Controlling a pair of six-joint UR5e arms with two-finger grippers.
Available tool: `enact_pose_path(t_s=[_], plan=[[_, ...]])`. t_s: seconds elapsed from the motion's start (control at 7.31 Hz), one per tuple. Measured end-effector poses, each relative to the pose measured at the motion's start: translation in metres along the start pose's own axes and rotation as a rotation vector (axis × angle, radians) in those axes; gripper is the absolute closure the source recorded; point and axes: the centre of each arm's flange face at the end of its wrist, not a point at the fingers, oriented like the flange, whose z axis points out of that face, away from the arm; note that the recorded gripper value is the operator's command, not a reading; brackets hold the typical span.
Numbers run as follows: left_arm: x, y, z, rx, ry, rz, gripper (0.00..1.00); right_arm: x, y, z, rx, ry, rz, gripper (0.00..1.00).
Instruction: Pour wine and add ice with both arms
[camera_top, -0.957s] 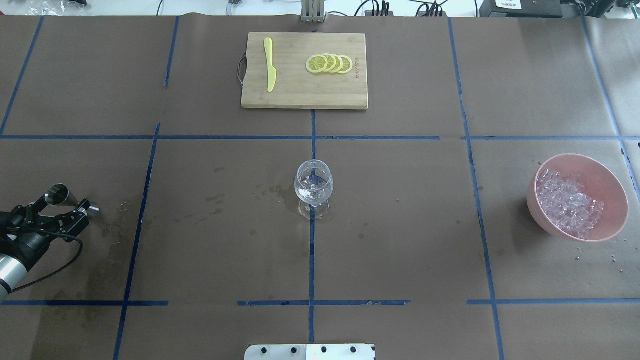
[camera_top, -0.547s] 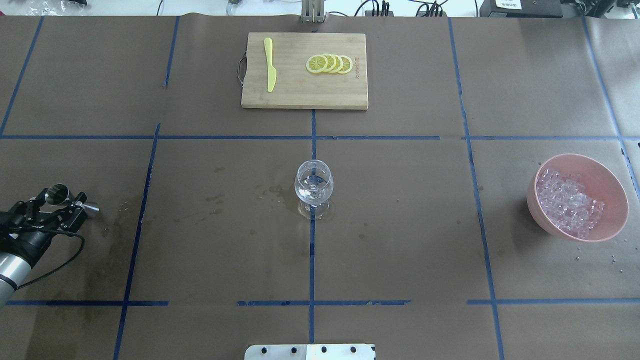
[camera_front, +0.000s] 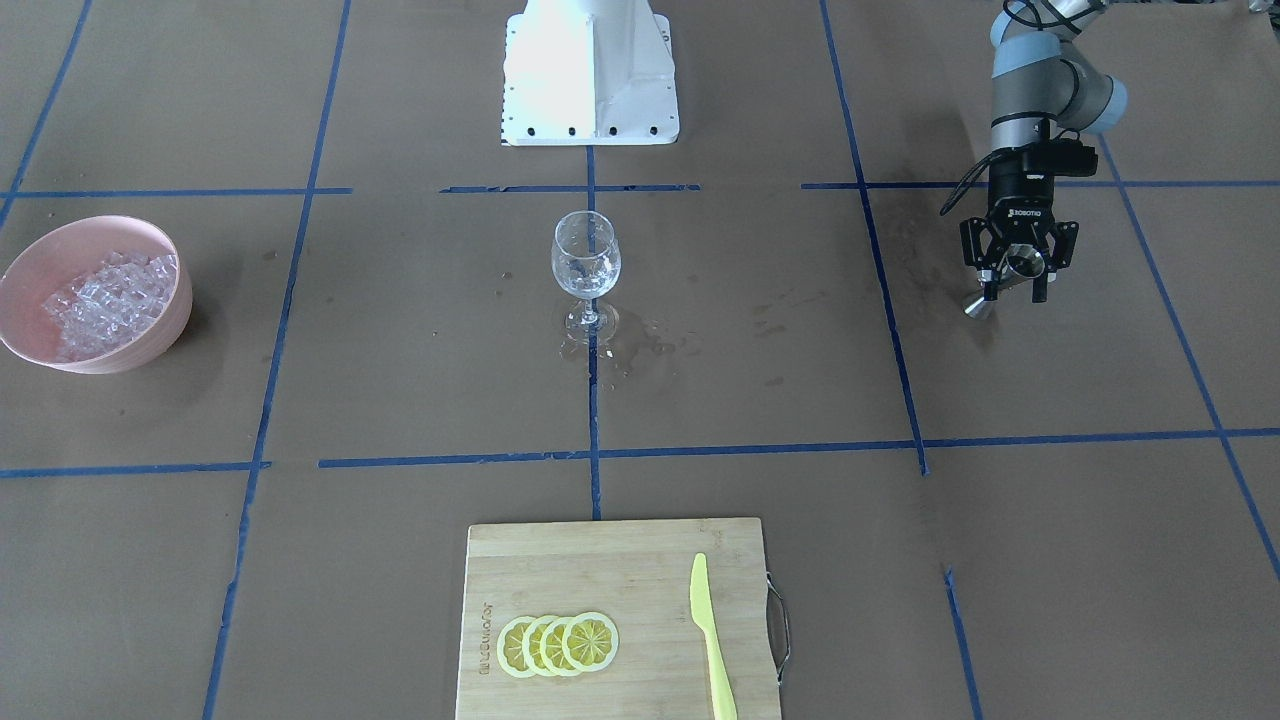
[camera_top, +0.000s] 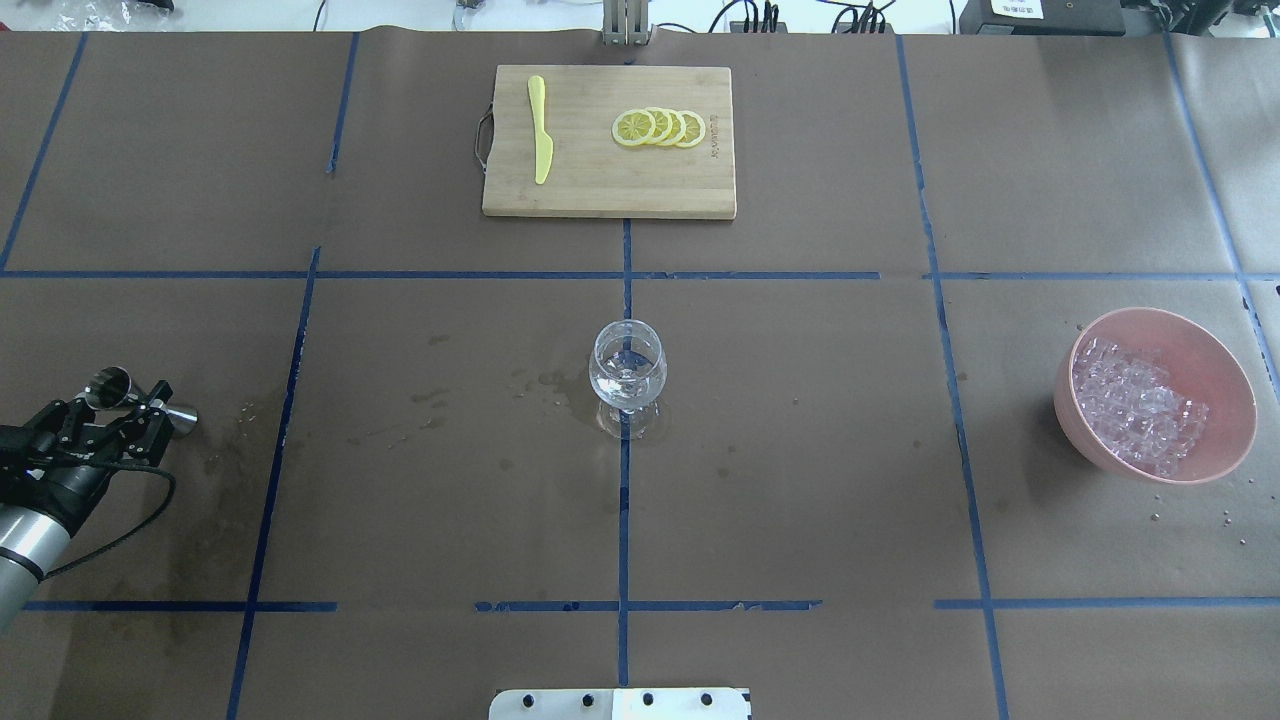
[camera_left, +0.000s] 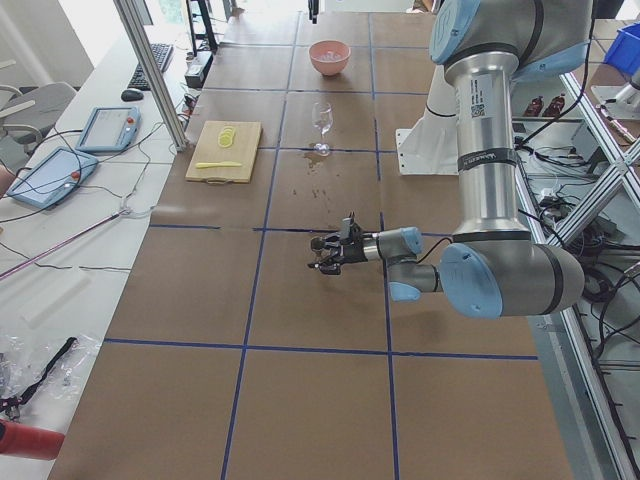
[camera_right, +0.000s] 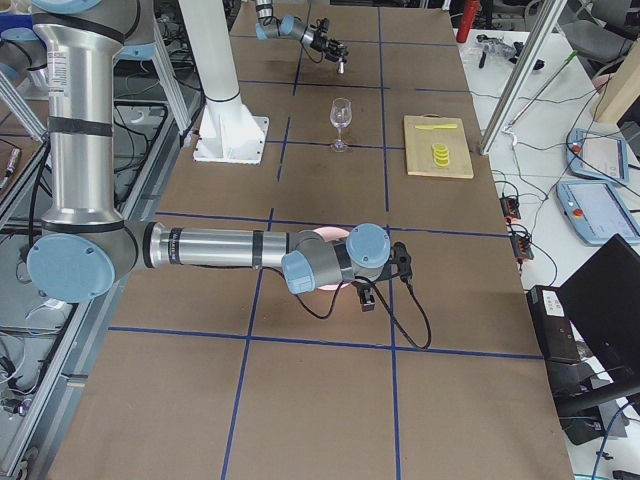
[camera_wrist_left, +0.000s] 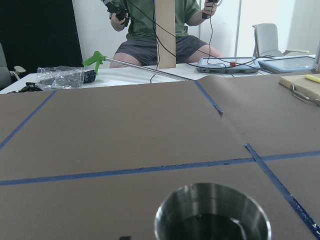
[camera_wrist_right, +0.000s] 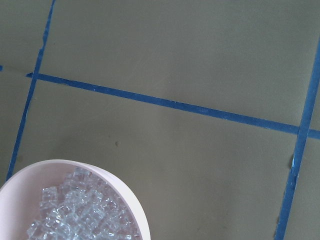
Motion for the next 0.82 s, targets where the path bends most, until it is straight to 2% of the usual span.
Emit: enact_pose_path(t_s=[0.14,0.27,0.41,0.82], plan=[[0.0034,0.0045,-0.0026,-0.010,0.010,0.004,0.62,0.0002,0.0003,0.0001,0.000,0.000,0.001,0.00],[0.0058,0.0077,-0.0046,-0.018,0.017,0.007,0.95,0.0004,0.0006,0.0003,-0.001,0.000,0.002,0.00],[0.0075,0.0094,-0.0062,-0.024,0.023,0.007,1.00,0.0004,0.0006,0.0003,-0.001,0.000,0.002,0.00],[0.0069,0.0083,-0.0089,-0.018,0.026,0.004,1.00,-0.0044,-0.0014,-0.0028,0.006,-0.001,-0.006,0.00]])
